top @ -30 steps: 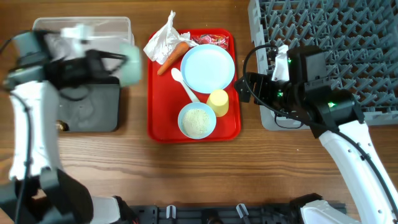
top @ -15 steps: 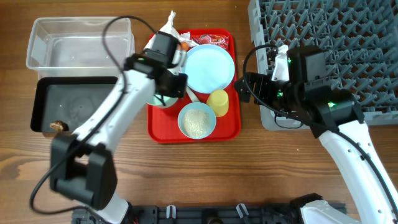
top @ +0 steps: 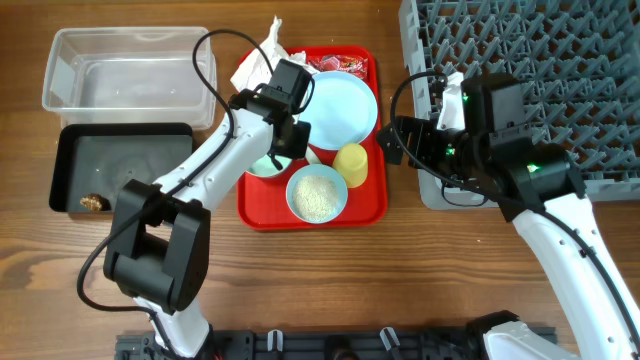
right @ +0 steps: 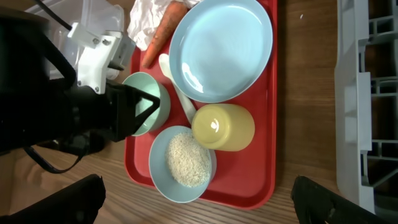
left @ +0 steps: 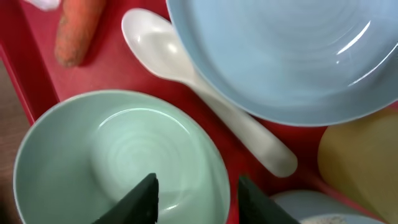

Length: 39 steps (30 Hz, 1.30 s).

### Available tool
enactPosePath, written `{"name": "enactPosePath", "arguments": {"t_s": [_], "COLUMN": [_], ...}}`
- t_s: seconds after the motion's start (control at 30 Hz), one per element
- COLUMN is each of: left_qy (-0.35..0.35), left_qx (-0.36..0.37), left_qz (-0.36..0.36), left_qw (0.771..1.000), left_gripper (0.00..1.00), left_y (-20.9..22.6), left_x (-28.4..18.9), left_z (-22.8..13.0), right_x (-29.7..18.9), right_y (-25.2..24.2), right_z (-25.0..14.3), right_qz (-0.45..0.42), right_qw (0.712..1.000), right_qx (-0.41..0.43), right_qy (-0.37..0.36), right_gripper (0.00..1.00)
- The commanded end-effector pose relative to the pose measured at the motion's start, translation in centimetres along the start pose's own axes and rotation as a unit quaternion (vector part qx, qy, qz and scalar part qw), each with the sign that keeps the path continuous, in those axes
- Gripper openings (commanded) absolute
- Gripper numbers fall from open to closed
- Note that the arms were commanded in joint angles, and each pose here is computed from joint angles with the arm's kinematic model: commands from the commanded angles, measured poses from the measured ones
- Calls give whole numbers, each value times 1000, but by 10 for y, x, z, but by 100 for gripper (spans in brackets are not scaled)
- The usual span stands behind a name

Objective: Sort waste into correct bins and load items into the dishwasher rack
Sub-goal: 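Return the mint bowl to the red tray with the left gripper, then grasp the blue rice bowl rim with the left gripper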

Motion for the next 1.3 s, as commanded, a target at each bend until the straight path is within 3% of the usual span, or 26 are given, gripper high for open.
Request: {"name": "enactPosePath", "arguments": {"t_s": [0.0, 0.27, 0.5, 0.83, 1.27], "left_qy": [-14, -25, 20, 49, 31], "left_qx": [-5, 7, 66, 171, 174], "left_qz": [4, -8, -31, -59, -70], "left_qw": [1000, 1000, 997, 982, 982], "left_gripper": [51, 56, 55, 56, 55], "left_y": [0, -11, -44, -104, -113], "left_x": [-4, -56, -76, -64, -23], "left_z": [7, 12, -25, -82, -88], "right_x": [2, 2, 2, 2, 2], "right_y": [0, -1, -5, -6, -6], "right_z": [5, 5, 4, 4, 2], "right_qz": [-10, -12, -36, -37, -38], "right_qw": [1000, 1000, 999, 999, 999], "right_qx": [0, -2, -1, -1, 2], "right_qy": [-4, -5, -7, -7, 1], "right_gripper": [100, 100, 100, 100, 100]}}
Point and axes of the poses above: each gripper's point midway between its finger pads, its own x axis out along the fingers, its own y axis along the line the jaws close on, z = x × y, the point moved 8 cm from there along -x, back along the fingers, and after that the axes turned 12 degrees about -x, right-handed, at the moved point
